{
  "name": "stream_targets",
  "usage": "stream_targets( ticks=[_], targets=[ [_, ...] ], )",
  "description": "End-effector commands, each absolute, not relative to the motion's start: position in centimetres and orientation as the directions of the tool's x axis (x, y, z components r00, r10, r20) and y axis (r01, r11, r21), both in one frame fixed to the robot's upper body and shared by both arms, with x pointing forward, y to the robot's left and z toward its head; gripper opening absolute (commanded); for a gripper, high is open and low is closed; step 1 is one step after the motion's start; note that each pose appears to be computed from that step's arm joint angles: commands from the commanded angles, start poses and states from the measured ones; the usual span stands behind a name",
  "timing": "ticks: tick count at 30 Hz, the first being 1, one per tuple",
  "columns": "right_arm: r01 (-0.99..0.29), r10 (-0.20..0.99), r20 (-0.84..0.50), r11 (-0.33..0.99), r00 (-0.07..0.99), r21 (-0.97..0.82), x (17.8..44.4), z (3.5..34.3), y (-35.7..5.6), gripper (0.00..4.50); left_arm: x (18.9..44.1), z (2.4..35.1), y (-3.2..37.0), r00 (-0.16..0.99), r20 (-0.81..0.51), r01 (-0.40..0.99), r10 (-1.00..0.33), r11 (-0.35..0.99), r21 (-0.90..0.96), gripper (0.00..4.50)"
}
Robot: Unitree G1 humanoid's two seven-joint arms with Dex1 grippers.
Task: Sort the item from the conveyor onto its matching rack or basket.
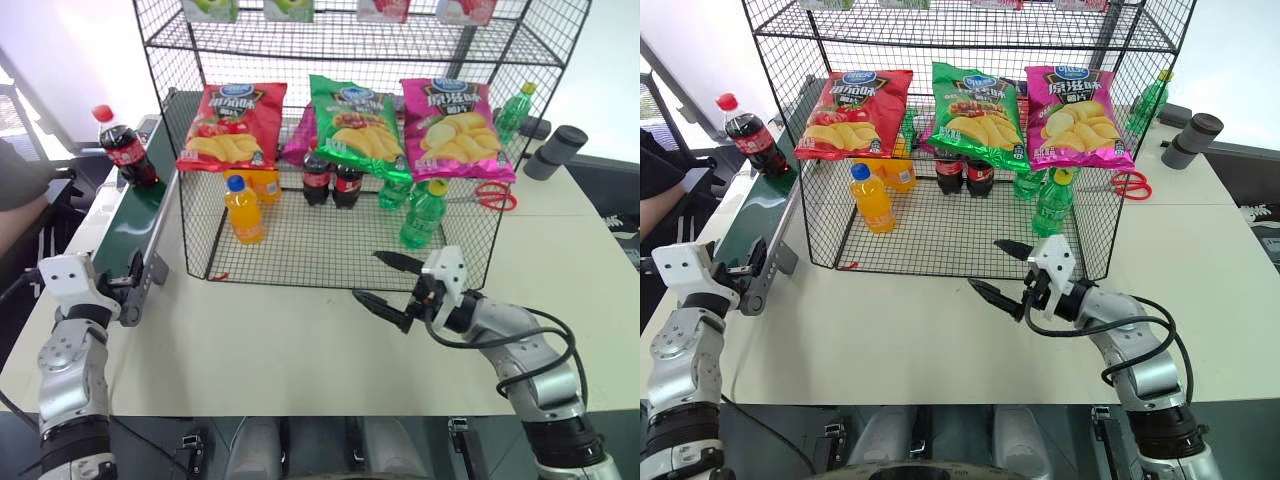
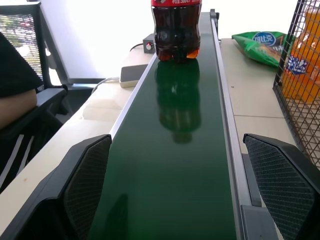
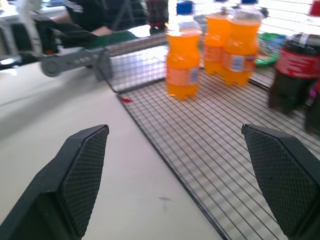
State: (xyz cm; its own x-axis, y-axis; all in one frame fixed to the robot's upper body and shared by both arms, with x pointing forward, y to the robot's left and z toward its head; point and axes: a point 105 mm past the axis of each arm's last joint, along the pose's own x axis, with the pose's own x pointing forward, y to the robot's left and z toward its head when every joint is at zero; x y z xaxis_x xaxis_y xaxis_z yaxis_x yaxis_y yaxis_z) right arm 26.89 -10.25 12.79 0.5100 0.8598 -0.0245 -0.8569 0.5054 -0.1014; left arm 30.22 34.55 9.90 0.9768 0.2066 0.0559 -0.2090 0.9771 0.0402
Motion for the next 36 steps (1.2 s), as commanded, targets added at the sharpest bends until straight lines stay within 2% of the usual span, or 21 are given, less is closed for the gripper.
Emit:
stream_targets(
  ticks=[1,15,36],
  targets=[
    [-0.890,0.900,0.037,0.436,0.435,-0.134,25.8,14.7,-8.4,4.43,30.3,11.1,34.8,0.974,0.104,-0.211,0.204,0.975,0.065,4.50],
    [-0.899,0.908,0.012,0.415,0.418,-0.141,25.8,13.1,-8.0,4.43,30.1,11.3,35.3,0.966,0.118,-0.236,0.229,0.971,0.047,4.50],
    [-0.906,0.915,0.011,0.402,0.404,-0.130,25.6,12.4,-7.5,4.43,29.3,12.1,36.5,0.940,0.168,-0.310,0.297,0.949,0.055,4.50]
  ],
)
